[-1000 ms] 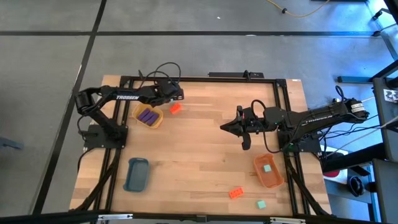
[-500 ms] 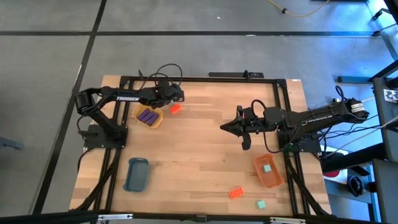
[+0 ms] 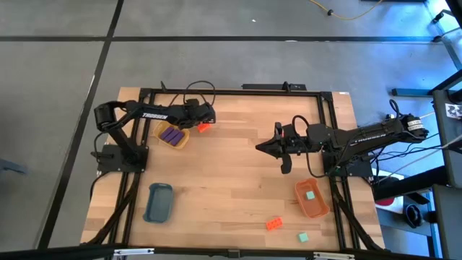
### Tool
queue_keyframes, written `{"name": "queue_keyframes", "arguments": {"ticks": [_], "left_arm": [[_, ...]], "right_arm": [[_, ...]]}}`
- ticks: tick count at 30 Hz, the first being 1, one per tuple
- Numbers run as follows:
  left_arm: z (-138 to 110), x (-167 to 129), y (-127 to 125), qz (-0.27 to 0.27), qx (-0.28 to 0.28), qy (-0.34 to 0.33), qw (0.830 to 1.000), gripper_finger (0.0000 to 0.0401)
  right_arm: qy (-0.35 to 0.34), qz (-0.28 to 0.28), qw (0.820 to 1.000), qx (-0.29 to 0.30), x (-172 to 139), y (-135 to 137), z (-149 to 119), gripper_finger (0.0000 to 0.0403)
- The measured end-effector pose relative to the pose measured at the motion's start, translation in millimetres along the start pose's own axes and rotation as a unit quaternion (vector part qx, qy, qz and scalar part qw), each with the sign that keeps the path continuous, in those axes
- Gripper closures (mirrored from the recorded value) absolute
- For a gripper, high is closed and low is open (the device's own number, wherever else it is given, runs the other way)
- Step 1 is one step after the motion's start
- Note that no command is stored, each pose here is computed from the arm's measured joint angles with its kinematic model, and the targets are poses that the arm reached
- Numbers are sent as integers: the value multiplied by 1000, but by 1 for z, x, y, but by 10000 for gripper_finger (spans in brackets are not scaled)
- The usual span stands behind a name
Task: Sort & place blocks by color
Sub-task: Put the top light blue wooden block into the orange bin
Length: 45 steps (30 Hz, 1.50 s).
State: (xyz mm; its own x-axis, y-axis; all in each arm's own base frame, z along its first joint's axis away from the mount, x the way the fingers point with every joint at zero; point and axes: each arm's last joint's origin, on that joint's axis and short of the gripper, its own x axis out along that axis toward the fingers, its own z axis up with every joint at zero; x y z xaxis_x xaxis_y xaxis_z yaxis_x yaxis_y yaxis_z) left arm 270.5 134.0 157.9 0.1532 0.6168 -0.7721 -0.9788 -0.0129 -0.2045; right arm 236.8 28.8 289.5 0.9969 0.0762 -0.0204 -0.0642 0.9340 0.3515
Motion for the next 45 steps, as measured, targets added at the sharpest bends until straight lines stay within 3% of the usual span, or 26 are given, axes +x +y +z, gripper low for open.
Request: {"name": "queue_keyframes", "arguments": {"ticks": [12,19,30,38,45], "left_arm": [[14,0,8,12,30,-7,999,187],[36,-18,23,39,-9,-36,999,187],[10,3,31,44,-95,9,994,187],[7,10,42,54,-101,11,993,187],[17,16,41,23,-71,14,997,187]], "right_arm": [[0,0,1000,1,0,0,0,403],[1,-1,1000,1,0,0,0,403],[1,-1,1000,6,0,0,0,403],[0,0,1000,13,0,0,0,403],[0,-1,1000,14,0,0,0,403]]}}
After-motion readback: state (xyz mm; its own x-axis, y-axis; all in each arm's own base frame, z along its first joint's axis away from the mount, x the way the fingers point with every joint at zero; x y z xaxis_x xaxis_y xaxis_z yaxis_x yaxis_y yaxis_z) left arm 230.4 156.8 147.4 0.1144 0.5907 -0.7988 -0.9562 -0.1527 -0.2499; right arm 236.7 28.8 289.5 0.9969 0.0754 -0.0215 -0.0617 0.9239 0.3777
